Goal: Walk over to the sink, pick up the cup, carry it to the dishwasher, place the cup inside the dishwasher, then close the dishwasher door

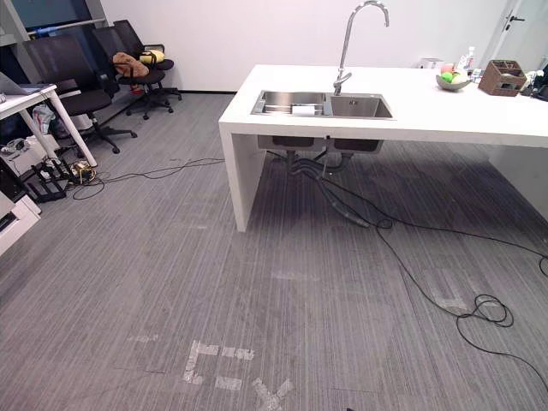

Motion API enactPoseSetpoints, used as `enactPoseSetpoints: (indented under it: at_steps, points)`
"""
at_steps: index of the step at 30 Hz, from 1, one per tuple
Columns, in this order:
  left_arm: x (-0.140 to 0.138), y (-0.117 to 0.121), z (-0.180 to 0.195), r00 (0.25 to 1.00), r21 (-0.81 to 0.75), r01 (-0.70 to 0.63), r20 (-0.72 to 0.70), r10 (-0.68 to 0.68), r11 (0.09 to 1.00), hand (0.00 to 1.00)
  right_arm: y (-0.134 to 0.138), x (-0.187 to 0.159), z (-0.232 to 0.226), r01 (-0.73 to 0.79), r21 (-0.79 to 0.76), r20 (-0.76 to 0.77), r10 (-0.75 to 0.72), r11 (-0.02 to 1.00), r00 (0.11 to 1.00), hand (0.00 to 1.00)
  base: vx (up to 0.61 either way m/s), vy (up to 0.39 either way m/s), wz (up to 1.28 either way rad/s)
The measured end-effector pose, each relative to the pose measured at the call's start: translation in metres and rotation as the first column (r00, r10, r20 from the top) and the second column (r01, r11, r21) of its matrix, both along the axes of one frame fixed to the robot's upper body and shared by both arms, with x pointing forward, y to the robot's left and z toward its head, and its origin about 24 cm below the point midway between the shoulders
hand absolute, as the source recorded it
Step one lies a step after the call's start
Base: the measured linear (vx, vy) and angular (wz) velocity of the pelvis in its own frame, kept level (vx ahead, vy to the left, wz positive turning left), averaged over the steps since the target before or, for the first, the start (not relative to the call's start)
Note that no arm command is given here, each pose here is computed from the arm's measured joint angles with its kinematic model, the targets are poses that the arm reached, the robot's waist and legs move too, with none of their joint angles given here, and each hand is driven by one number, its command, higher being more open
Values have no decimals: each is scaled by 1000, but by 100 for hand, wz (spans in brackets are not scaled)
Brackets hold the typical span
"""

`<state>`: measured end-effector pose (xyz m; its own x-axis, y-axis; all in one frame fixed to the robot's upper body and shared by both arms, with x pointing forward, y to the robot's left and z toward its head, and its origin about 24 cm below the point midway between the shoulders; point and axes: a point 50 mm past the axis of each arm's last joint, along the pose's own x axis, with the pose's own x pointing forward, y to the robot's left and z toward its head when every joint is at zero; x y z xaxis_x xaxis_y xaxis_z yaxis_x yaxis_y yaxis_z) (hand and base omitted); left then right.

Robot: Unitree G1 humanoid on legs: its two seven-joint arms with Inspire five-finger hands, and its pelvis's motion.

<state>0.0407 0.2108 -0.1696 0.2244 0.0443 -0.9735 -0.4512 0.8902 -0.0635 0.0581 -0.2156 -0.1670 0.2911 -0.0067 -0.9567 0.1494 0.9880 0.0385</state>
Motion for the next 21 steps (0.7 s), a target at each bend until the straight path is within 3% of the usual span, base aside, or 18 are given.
enactPoseSetpoints:
  at_steps: [16, 21]
  points:
    - [8, 9, 5, 999, -43, -16, 47, 18, 999, 100, 8, 16, 4, 89, 54, 81, -93, 995, 992, 100, 5, 23, 11]
    - [10, 9, 5, 994, -72, -92, 46, 96, 993, 100, 8, 23, 7, 93, 70, 123, -101, 993, 987, 100, 144, -20, 6]
